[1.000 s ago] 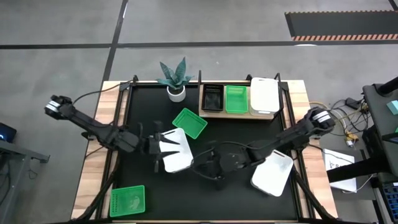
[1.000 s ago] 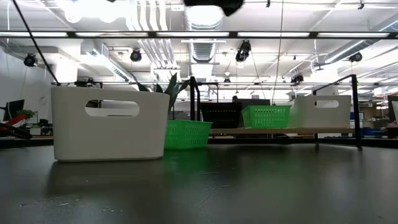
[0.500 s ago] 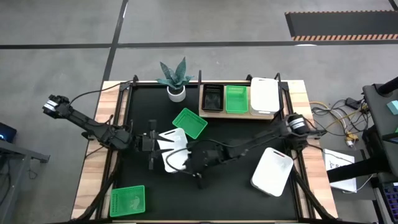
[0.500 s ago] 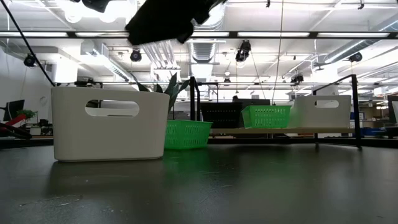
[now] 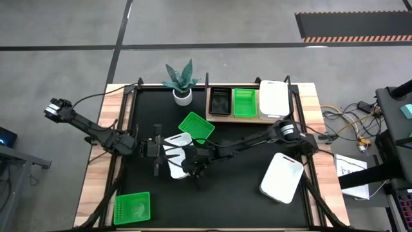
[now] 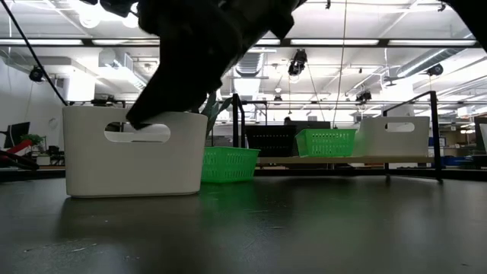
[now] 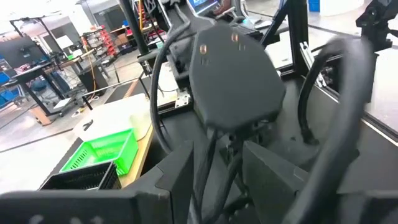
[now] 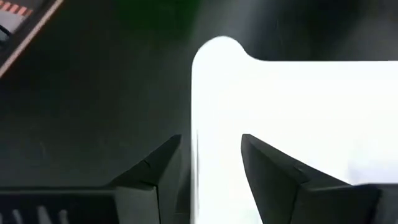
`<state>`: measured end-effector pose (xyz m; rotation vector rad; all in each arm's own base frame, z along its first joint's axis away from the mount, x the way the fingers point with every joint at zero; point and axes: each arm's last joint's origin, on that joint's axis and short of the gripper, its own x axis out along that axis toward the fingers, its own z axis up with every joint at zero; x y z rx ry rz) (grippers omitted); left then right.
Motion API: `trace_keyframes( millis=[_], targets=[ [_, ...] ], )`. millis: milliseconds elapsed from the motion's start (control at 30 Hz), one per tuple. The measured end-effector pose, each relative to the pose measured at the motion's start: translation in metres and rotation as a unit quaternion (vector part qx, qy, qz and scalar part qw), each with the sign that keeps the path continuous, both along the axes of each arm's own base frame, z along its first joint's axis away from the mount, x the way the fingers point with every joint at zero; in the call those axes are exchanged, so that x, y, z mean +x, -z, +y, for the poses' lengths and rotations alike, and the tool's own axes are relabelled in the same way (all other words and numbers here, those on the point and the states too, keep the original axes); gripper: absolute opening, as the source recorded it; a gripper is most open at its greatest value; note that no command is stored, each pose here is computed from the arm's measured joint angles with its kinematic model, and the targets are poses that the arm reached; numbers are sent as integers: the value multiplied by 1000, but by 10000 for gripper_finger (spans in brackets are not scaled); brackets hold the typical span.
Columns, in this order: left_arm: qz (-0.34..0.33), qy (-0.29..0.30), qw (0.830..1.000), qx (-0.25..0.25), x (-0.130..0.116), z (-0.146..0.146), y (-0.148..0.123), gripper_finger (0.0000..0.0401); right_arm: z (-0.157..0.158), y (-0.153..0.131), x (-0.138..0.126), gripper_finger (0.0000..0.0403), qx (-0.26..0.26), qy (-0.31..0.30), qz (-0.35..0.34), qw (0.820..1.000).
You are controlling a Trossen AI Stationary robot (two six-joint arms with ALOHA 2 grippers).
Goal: Stack baskets on shelf by color
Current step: Stack the left white bin on the white bin on the shelf
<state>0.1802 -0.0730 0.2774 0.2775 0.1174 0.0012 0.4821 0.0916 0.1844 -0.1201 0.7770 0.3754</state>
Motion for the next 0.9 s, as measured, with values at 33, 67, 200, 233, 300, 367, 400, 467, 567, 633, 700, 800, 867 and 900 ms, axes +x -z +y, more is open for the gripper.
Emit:
trace_keyframes(
  millis=[33,67,200,233,300,367,400,467,567,633,700,800,867,900],
  targets=[
    [0,0,1000,0,0,0,0,122,-1,2,1,154,-2,-1,1,1000],
    [0,0,1000,0,0,0,0,122,-1,4,1,150,-4,-2,4,1000],
    [1,0,1000,1,0,0,0,122,-1,8,1,117,-7,-5,10,1000],
    [1,0,1000,1,0,0,0,122,-1,9,1,103,-10,-9,8,1000],
    [1,0,1000,1,0,0,1,122,-1,8,1,70,-14,-13,7,1000],
    [1,0,1000,1,0,0,0,122,-1,8,1,34,-16,-16,5,1000],
    [1,0,1000,1,0,0,1,122,-1,7,1,21,-17,-17,5,1000],
    [1,0,1000,1,0,0,0,122,0,6,1,14,-12,-25,4,1000],
    [1,0,1000,1,0,0,0,122,2,6,0,9,-12,-31,3,999],
    [1,0,1000,1,0,0,0,122,4,4,-1,9,-16,-37,4,999],
    [1,0,1000,1,0,0,1,122,8,0,-3,9,-21,-45,13,999],
    [1,0,1000,1,0,0,1,122,15,-14,-10,9,-28,-59,21,998],
    [1,-1,1000,1,0,0,1,122,20,-26,-17,9,-32,-70,27,997],
    [1,-1,1000,1,0,0,0,122,23,-33,-21,9,-34,-76,27,996]
  ],
)
